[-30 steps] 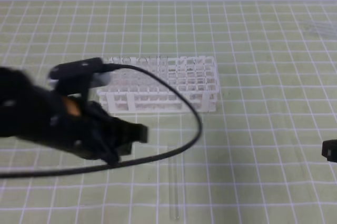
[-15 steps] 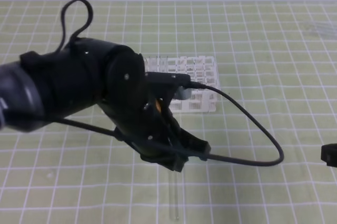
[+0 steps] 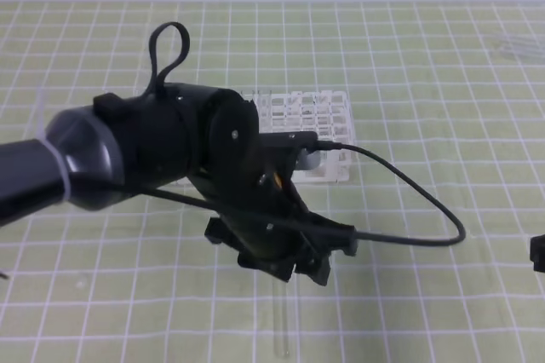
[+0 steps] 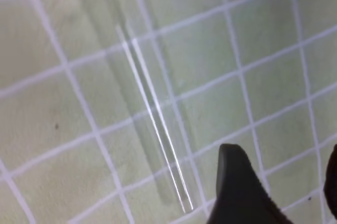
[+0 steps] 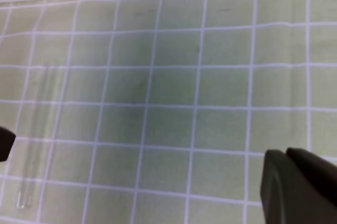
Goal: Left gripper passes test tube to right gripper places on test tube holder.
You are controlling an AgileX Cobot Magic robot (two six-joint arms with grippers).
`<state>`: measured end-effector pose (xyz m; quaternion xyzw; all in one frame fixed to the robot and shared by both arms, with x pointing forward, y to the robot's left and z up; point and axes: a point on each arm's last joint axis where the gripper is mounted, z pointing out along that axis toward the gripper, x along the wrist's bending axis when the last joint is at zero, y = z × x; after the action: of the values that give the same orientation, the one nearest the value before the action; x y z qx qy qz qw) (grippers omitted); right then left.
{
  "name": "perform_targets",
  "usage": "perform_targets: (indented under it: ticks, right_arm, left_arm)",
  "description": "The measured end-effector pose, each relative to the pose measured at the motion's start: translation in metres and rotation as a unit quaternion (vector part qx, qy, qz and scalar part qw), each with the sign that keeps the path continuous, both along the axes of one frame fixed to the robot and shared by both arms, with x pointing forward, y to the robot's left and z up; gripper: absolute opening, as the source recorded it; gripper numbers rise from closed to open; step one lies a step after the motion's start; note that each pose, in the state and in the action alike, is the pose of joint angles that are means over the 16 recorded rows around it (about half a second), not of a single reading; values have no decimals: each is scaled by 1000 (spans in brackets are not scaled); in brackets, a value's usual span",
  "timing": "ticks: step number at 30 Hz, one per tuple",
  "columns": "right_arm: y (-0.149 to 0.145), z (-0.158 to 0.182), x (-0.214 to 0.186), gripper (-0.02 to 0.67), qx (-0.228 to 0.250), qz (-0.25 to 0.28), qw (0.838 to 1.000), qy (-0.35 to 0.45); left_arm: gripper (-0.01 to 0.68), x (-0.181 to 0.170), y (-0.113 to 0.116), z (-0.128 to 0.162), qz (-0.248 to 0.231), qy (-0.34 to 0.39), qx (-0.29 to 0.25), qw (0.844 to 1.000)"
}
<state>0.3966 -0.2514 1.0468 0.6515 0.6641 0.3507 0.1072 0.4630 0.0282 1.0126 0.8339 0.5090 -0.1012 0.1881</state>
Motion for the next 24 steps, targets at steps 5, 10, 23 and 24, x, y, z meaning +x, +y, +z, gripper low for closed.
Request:
perform_targets:
  ticks: [5, 10, 23, 24]
  right_arm:
    - [-1, -1, 0, -18, -7, -5, 1000, 1]
    - [-2, -1, 0, -18, -8, -9, 1000, 2]
    - [-2, -1, 0, -17, -5, -9, 1000, 3]
    - [-2, -1, 0, -17, -5, -9, 1000, 3]
  left_arm:
    - [360, -4, 0, -6, 10, 26, 24, 999]
    - [382, -11, -3, -9, 10, 33, 49, 998]
    - [393, -18, -9, -26, 16, 31, 107, 994]
    - [393, -17, -9, -29, 17, 33, 111, 993]
